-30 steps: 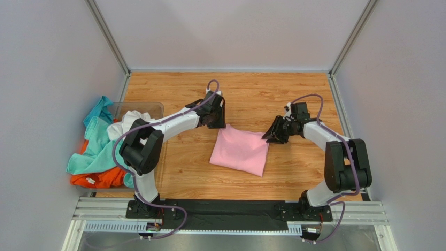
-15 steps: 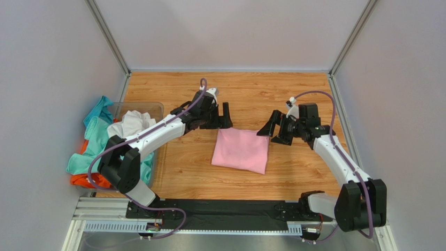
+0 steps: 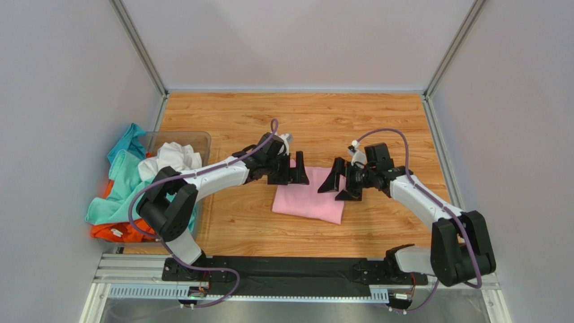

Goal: Fold and stack the t-shirts
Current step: Fold the tshirt

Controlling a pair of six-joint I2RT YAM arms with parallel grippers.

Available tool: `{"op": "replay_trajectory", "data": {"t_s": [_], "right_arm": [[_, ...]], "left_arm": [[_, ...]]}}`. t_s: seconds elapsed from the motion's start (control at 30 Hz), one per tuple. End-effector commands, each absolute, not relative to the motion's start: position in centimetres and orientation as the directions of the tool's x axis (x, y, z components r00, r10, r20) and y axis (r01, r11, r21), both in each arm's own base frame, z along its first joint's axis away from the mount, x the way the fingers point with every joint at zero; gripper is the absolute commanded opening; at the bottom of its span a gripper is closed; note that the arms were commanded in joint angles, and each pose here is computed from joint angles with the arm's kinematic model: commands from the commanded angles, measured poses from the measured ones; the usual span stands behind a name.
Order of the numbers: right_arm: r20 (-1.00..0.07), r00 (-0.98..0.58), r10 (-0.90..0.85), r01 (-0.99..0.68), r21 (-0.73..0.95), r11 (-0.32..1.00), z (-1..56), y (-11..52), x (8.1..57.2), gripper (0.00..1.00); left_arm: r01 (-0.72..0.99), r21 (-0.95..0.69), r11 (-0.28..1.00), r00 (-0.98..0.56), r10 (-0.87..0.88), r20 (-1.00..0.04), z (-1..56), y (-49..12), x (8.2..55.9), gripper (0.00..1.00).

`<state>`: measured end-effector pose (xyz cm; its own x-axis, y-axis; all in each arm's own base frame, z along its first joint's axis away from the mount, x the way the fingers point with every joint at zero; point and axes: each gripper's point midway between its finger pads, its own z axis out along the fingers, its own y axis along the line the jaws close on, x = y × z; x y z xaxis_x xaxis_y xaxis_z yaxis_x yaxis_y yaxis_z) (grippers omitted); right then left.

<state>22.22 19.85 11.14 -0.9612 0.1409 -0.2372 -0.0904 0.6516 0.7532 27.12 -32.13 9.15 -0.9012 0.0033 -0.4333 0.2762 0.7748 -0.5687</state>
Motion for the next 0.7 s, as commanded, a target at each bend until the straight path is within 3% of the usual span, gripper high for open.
{"op": "replay_trajectory", "data": {"t_s": [0.0,0.33,0.47,0.67], "right_arm": [[-0.248,-0.961,0.125,-0.108,0.749,0.654,10.1,20.1,23.1,1.0],[-0.189,-0.974,0.124,-0.041,0.686,0.726,6.5,19.3,23.9,1.0],[-0.221,-0.969,0.108,-0.076,0.685,0.724,8.1,19.3,24.2,1.0],[-0.354,-0.929,0.106,-0.169,0.662,0.73,12.6,18.9,24.9,1.0]], "left_arm": [[0.262,-0.558,0.787,-0.899,-0.011,-0.438,8.1,-32.1,27.7,1.0],[0.192,-0.437,0.879,-0.909,-0.008,-0.417,5.4,-29.0,27.3,1.0],[0.189,-0.417,0.889,-0.881,-0.034,-0.471,7.1,-27.9,27.3,1.0],[0.235,-0.423,0.875,-0.833,-0.043,-0.551,11.0,-27.3,27.5,1.0]]}}
